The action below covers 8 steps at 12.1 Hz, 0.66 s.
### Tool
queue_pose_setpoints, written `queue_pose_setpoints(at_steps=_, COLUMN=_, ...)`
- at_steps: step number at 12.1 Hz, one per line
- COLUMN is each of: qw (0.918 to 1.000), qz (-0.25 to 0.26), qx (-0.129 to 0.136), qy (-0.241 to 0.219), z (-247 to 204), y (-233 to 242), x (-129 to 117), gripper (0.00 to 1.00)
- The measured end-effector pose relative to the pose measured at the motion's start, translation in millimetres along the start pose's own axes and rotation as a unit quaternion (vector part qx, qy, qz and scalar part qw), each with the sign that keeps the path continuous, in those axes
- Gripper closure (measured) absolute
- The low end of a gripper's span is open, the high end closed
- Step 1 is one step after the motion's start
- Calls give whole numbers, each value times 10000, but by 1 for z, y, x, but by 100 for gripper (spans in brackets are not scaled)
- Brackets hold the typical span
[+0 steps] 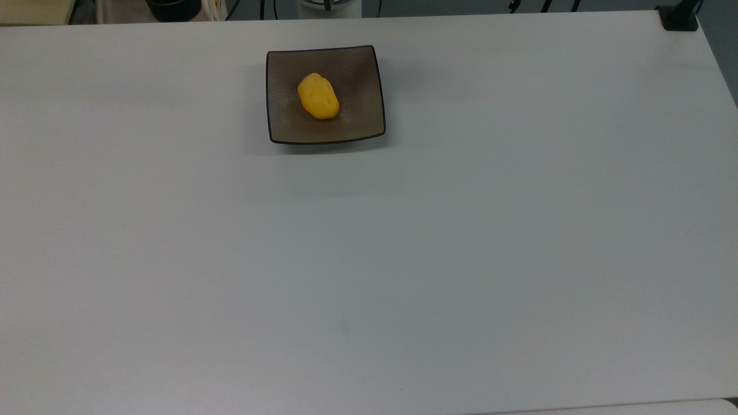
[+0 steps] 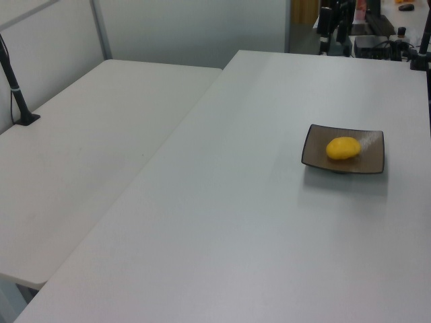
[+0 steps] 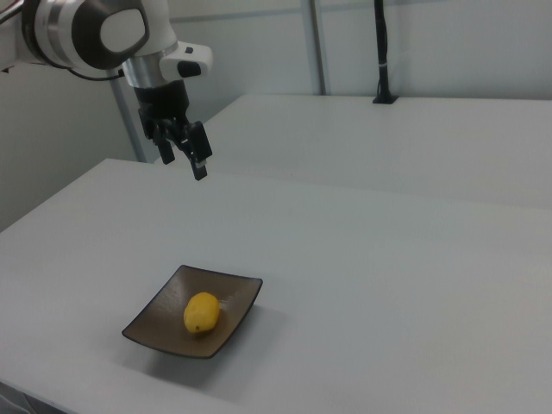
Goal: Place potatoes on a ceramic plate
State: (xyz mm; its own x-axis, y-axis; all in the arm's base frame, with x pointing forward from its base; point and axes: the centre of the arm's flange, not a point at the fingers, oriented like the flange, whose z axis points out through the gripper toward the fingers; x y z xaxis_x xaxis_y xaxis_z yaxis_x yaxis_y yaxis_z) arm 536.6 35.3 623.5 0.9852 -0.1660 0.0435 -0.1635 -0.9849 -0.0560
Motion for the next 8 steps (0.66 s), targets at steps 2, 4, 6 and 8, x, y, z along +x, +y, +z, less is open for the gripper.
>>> queue_pose_setpoints(at_steps=2, qw=9984, qz=-562, qx=-16, qy=4, z=0, y=-1, x=0, gripper=0)
queue_pose_setpoints(at_steps=4, qw=9941, qz=-1078, qx=-6, qy=116, z=-2, y=1, x=3, gripper=0)
queue_pose_setpoints(at_steps=6, qw=9914, qz=-1291, qx=0, qy=222, z=-1, y=1, x=6, gripper=0)
queue_pose_setpoints(at_steps=8, qw=9905, qz=-1362, qx=-5, qy=203, z=1, y=0, x=7, gripper=0)
